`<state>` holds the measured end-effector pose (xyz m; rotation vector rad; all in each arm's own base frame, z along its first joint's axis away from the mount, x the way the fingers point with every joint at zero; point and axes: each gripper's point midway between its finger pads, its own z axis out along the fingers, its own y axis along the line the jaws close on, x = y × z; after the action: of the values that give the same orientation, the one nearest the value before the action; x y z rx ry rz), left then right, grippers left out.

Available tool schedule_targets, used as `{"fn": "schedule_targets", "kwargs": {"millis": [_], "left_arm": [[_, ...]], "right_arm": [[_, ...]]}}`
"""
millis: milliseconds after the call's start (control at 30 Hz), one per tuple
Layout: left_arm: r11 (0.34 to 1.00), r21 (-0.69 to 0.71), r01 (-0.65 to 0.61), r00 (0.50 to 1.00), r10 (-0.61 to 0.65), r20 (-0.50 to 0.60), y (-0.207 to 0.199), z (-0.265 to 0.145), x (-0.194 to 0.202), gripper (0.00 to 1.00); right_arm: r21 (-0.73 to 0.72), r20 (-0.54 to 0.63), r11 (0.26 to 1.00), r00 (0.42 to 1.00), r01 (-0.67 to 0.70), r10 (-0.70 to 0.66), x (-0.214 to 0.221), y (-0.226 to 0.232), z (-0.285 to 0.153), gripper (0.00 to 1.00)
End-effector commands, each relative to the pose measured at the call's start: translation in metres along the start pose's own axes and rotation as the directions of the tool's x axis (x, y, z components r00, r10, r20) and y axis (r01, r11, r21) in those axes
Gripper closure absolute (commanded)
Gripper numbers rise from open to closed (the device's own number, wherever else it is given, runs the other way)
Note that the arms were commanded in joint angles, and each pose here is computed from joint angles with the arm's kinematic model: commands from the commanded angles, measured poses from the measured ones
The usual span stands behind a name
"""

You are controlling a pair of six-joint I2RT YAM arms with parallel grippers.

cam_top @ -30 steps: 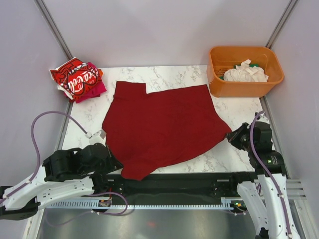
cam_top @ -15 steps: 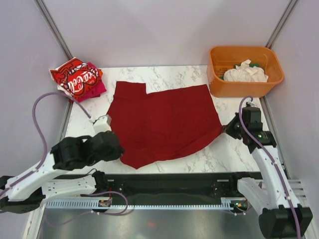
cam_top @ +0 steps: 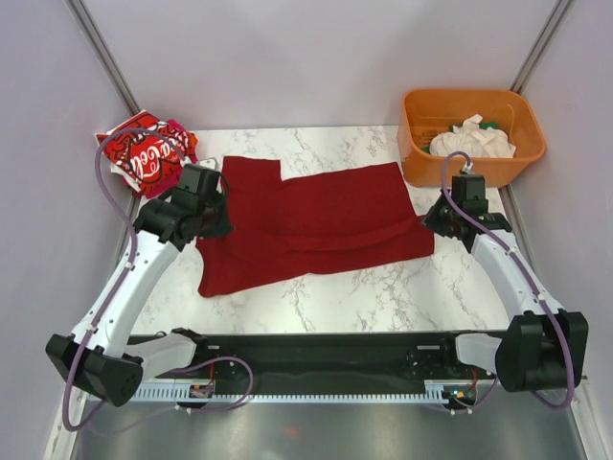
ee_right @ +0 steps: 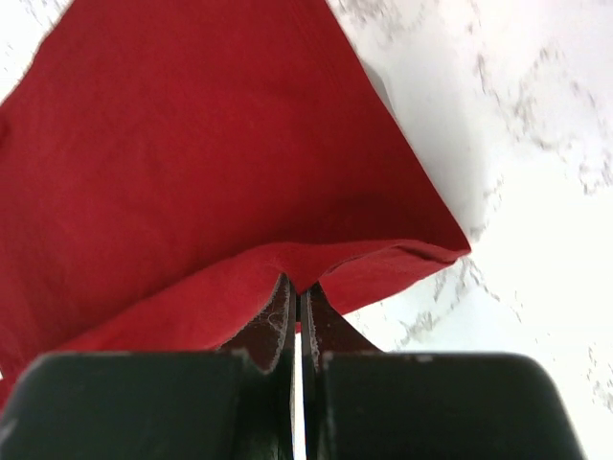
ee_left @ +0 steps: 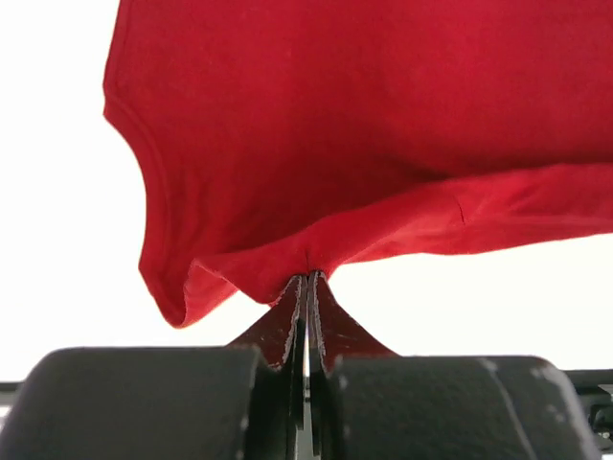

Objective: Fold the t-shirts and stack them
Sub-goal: Fold the tshirt

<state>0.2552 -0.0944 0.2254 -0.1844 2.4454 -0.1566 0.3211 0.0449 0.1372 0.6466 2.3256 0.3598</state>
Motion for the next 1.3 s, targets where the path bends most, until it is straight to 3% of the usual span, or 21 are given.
{"fn": "schedule_targets", "kwargs": {"millis": [0, 300, 500, 567, 600, 667, 700, 733, 833, 1000, 1100, 1133, 1267], "left_arm": [[0.992, 0.091, -0.086, 0.995, 0.081, 0.061, -0.004, 0.009, -0.026, 0.98], [0.997, 0.055, -0.056, 0.998, 0.055, 0.021, 0.007, 0.049, -0.045, 0.98], [0.998, -0.016, -0.06, 0.995, 0.058, -0.084, 0.015, 0.11, -0.059, 0.98], [0.997, -0.066, -0.04, 0.99, 0.031, -0.136, 0.028, 0.149, -0.07, 0.97], [0.998, -0.063, -0.025, 0.986, 0.014, -0.168, 0.03, 0.162, -0.072, 0.97], [0.994, -0.099, 0.037, 0.973, -0.059, -0.222, 0.043, 0.177, -0.086, 0.73], [0.992, -0.111, 0.051, 0.953, -0.082, -0.291, 0.047, 0.201, -0.075, 0.6], [0.991, -0.119, 0.062, 0.949, -0.096, -0.301, 0.05, 0.204, -0.077, 0.42], [0.99, -0.114, 0.082, 0.957, -0.11, -0.267, 0.045, 0.191, -0.09, 0.25], [0.983, -0.145, 0.113, 0.981, -0.134, -0.139, 0.051, 0.136, -0.092, 0.24], [0.981, -0.123, 0.153, 0.976, -0.169, -0.14, 0.056, 0.101, -0.045, 0.25], [0.97, -0.052, 0.238, 0.957, -0.243, -0.158, 0.044, 0.097, -0.019, 0.26], [0.956, -0.008, 0.292, 0.929, -0.285, -0.237, 0.043, 0.09, 0.047, 0.25]], "right_arm": [[-0.03, 0.091, 0.999, 0.996, 0.021, -0.019, -0.034, 0.016, 0.004, 1.0], [-0.01, 0.06, 1.0, 0.998, 0.029, -0.028, -0.039, 0.017, 0.038, 1.0], [0.001, 0.027, 1.0, 0.999, 0.025, -0.025, -0.049, 0.024, 0.079, 1.0], [0.023, 0.025, 0.999, 0.999, 0.031, -0.032, -0.063, 0.027, 0.103, 0.84], [0.016, 0.013, 0.999, 0.999, 0.042, -0.042, -0.066, 0.031, 0.112, 0.46], [-0.013, -0.01, 0.996, 0.996, 0.083, -0.083, -0.08, 0.044, 0.134, 0.08], [-0.02, -0.015, 0.996, 0.996, 0.085, -0.085, -0.084, 0.047, 0.138, 0.02], [-0.026, -0.017, 0.995, 0.995, 0.094, -0.095, -0.089, 0.052, 0.139, 0.02], [-0.01, 0.038, 0.993, 0.992, 0.121, -0.121, -0.103, 0.054, 0.115, 0.02], [0.06, 0.096, 0.989, 0.986, 0.132, -0.137, -0.097, 0.033, 0.066, 0.02], [0.021, 0.078, 0.994, 0.991, 0.108, -0.109, -0.061, 0.02, 0.05, 0.02], [-0.024, 0.02, 0.994, 0.994, 0.109, -0.108, -0.032, 0.014, 0.048, 0.02], [-0.073, -0.079, 0.991, 0.99, 0.108, -0.114, 0.015, 0.0, 0.048, 0.02]]}}
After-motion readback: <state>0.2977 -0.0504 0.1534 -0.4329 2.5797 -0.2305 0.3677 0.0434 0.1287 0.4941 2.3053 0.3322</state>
